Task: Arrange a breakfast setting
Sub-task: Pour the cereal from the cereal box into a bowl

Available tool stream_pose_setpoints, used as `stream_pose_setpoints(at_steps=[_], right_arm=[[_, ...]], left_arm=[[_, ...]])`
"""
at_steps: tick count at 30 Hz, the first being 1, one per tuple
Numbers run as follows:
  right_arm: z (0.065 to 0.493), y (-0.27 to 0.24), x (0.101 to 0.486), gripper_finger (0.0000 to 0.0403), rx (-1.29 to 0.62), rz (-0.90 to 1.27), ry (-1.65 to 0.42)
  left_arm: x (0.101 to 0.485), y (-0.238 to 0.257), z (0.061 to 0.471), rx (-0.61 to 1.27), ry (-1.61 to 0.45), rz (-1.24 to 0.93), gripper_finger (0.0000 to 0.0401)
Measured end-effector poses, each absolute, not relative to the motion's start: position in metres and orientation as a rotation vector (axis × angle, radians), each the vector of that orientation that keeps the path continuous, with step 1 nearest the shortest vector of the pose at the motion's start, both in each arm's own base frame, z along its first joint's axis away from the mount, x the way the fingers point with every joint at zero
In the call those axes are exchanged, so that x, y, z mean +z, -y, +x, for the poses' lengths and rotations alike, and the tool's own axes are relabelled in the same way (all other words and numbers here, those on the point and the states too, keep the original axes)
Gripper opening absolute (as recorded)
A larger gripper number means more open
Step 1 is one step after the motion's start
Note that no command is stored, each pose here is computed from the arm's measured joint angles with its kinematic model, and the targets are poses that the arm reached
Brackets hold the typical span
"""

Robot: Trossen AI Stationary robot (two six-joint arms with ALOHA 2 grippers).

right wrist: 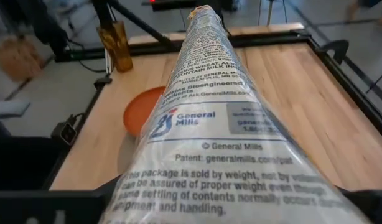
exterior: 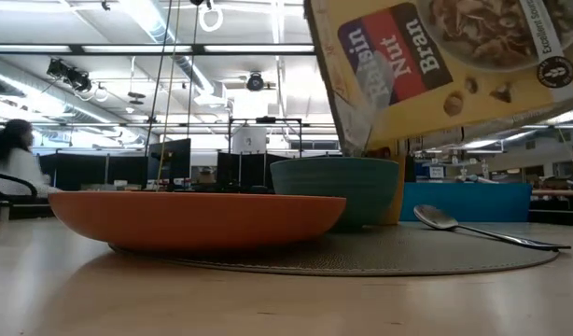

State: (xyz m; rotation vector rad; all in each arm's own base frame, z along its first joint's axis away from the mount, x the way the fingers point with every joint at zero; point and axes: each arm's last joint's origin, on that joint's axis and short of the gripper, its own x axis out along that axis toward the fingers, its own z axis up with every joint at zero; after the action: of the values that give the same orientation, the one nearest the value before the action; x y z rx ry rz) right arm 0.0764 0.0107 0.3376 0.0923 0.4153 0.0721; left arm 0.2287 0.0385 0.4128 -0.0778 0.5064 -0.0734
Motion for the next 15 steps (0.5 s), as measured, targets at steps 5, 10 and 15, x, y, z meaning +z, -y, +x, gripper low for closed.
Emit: stream_pose_setpoints(at_steps=[5, 10, 15], right_arm=[[0.094, -0.014, 0.347, 0.0181, 0.068, 0.085, -0.474], [0.102, -0.015, 0.357, 0.0177, 0.069, 0.077, -0.477], [0.102, -0.015, 0.359, 0.0173, 0.062, 0.105, -0.481]], left_arm=[[0.412, -0.037, 0.227, -0.08, -0.523, -0.078, 0.016], [0.411, -0.03, 0.223, -0.102, -0.55, -0.083, 0.016], [0.41, -0.021, 0.224, -0.152, -0.563, -0.05, 0.016]])
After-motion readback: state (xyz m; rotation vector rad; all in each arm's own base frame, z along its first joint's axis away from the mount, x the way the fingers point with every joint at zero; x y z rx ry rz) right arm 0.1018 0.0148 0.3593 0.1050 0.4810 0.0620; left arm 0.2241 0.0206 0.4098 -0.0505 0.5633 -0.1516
